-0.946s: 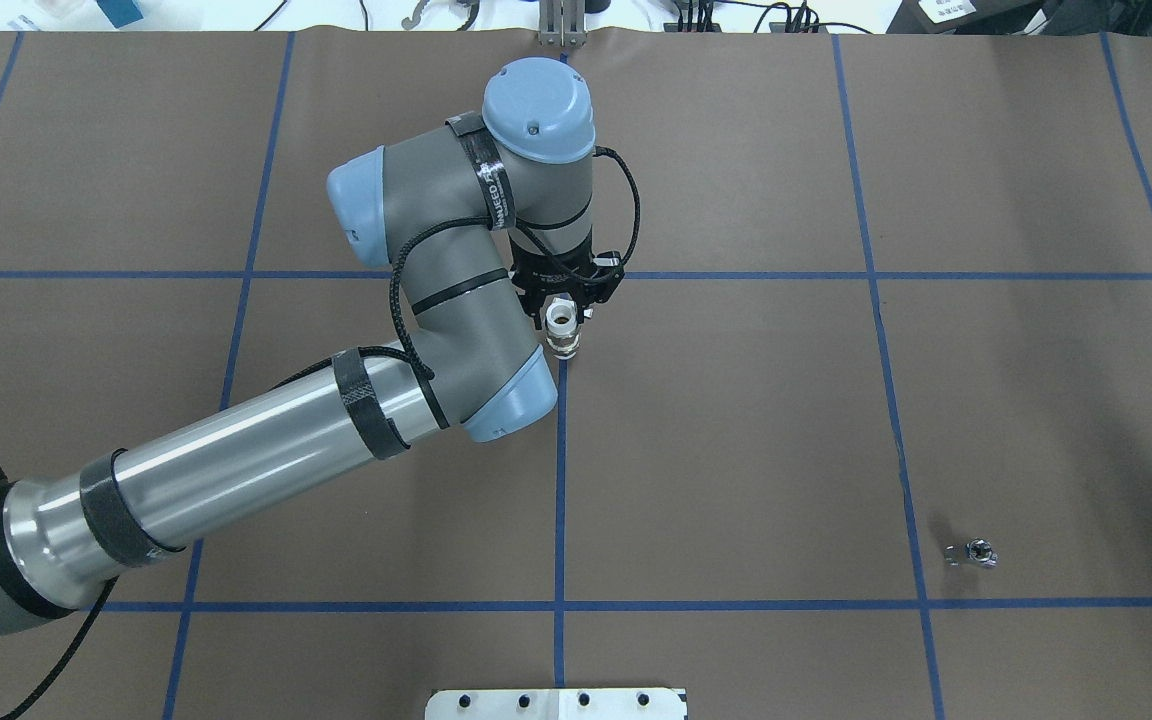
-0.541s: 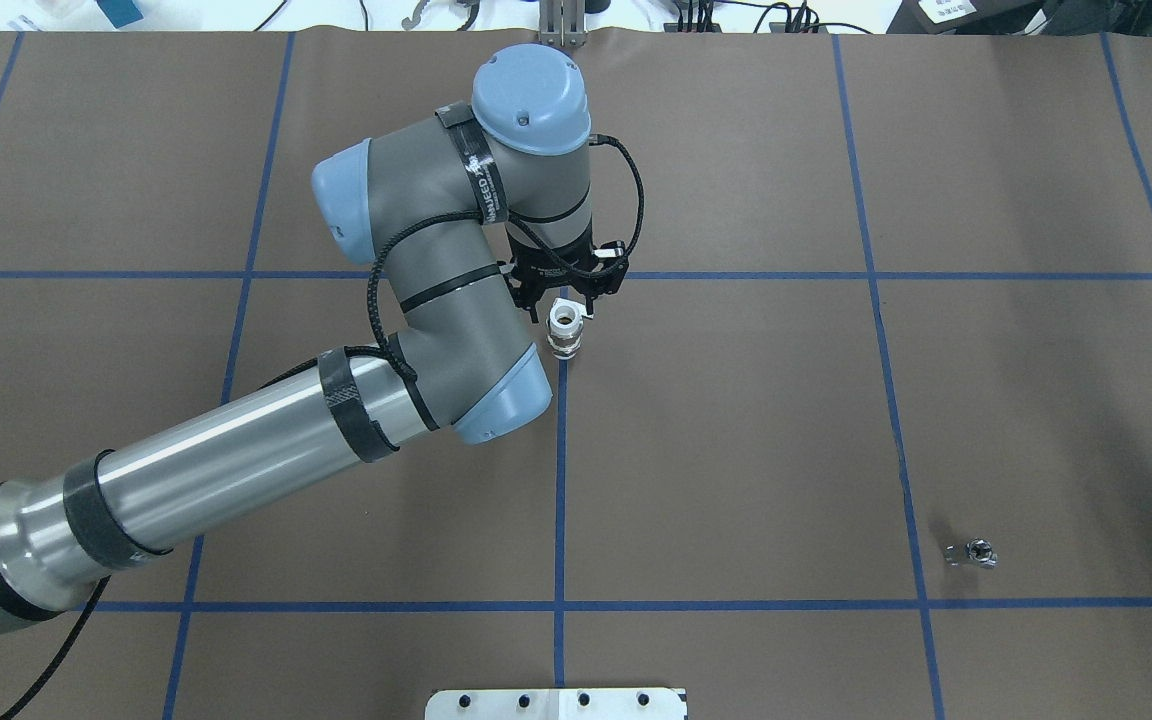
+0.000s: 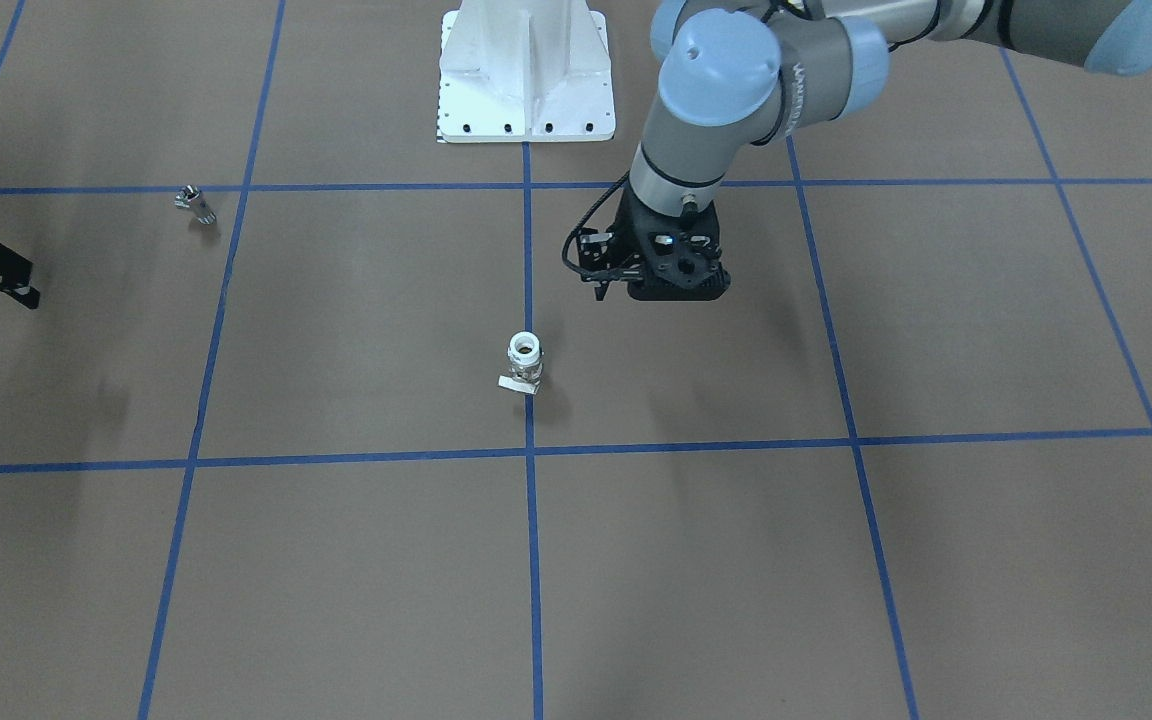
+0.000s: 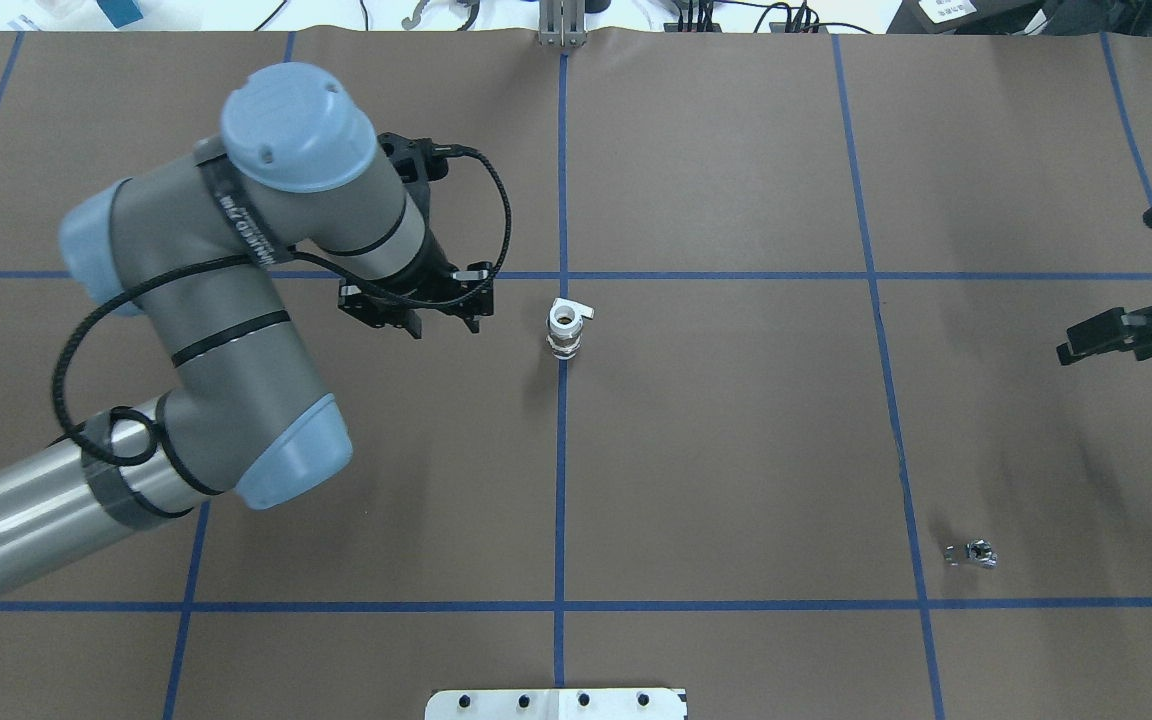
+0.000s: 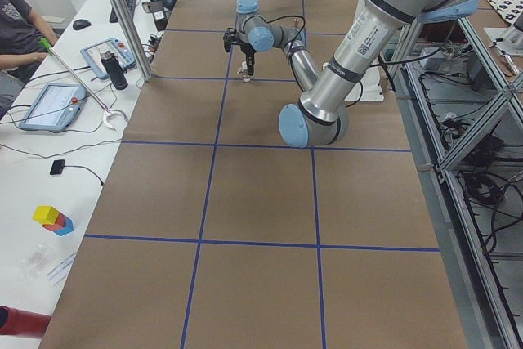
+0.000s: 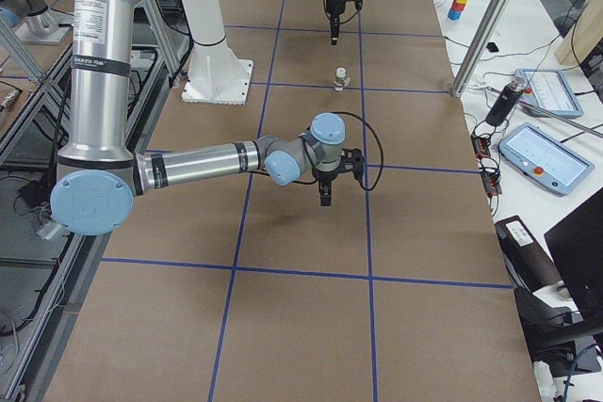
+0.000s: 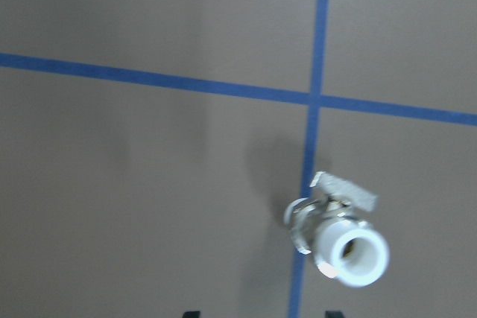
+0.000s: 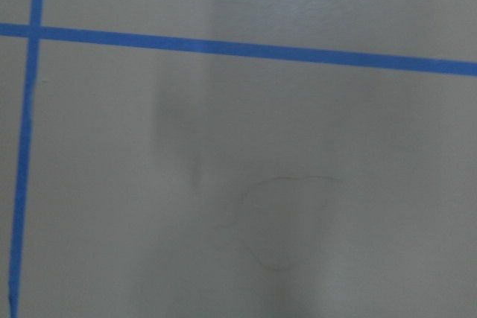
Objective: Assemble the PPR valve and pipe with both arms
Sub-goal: 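Open the left gripper and withdraw while the right arm reaches toward the silver fitting, then lower the right gripper and grasp the small silver fitting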
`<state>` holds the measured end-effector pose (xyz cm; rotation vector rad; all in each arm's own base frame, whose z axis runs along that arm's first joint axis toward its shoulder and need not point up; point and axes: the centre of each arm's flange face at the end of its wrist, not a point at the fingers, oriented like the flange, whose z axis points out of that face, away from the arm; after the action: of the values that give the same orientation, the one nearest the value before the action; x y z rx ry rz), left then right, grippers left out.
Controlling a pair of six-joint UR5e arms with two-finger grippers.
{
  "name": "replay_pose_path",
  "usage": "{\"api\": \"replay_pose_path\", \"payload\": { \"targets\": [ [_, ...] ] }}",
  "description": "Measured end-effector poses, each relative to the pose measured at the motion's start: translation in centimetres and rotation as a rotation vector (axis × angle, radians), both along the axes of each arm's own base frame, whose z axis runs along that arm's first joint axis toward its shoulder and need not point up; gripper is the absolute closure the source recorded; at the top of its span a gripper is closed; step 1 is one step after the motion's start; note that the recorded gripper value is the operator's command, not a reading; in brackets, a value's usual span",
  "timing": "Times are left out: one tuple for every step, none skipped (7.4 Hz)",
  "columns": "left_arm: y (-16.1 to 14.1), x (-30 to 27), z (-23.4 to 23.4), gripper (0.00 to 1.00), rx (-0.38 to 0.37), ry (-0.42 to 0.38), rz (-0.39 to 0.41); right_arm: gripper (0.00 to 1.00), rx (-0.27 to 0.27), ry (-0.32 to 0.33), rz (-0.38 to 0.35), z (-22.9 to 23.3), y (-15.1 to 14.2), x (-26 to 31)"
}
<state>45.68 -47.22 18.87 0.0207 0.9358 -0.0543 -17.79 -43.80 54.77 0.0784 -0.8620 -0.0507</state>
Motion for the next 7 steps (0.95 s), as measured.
{"api": "replay_pose_path", "payload": {
  "targets": [
    [0.3, -1.7, 1.1, 0.35, 0.016, -0.003, 0.000, 0.00, 0.022, -0.026, 0.012, -0.9, 1.6, -2.4],
    [0.3, -2.5, 1.7, 0.35, 0.021, -0.005, -0.003, 0.00, 0.031, -0.052, 0.011, -2.4, 3.3, -3.8],
    [0.3, -3.0, 2.0, 0.35, 0.023, -0.007, -0.007, 0.00, 0.015, -0.077, 0.011, -4.2, 5.3, -4.9],
    [0.1, -3.6, 2.4, 0.35, 0.022, -0.009, -0.012, 0.01, -0.010, -0.091, 0.011, -5.7, 7.5, -5.8],
    [-0.1, -4.4, 3.0, 0.35, 0.026, -0.015, -0.014, 0.02, -0.038, -0.090, 0.026, -6.9, 9.6, -6.9],
    [-0.3, -5.6, 4.0, 0.35, 0.038, -0.023, -0.007, 0.03, -0.062, -0.085, 0.052, -8.0, 11.5, -8.2],
    [-0.4, -6.7, 4.8, 0.35, 0.050, -0.030, -0.001, 0.07, -0.087, -0.083, 0.072, -8.9, 13.1, -9.1]
  ]
}}
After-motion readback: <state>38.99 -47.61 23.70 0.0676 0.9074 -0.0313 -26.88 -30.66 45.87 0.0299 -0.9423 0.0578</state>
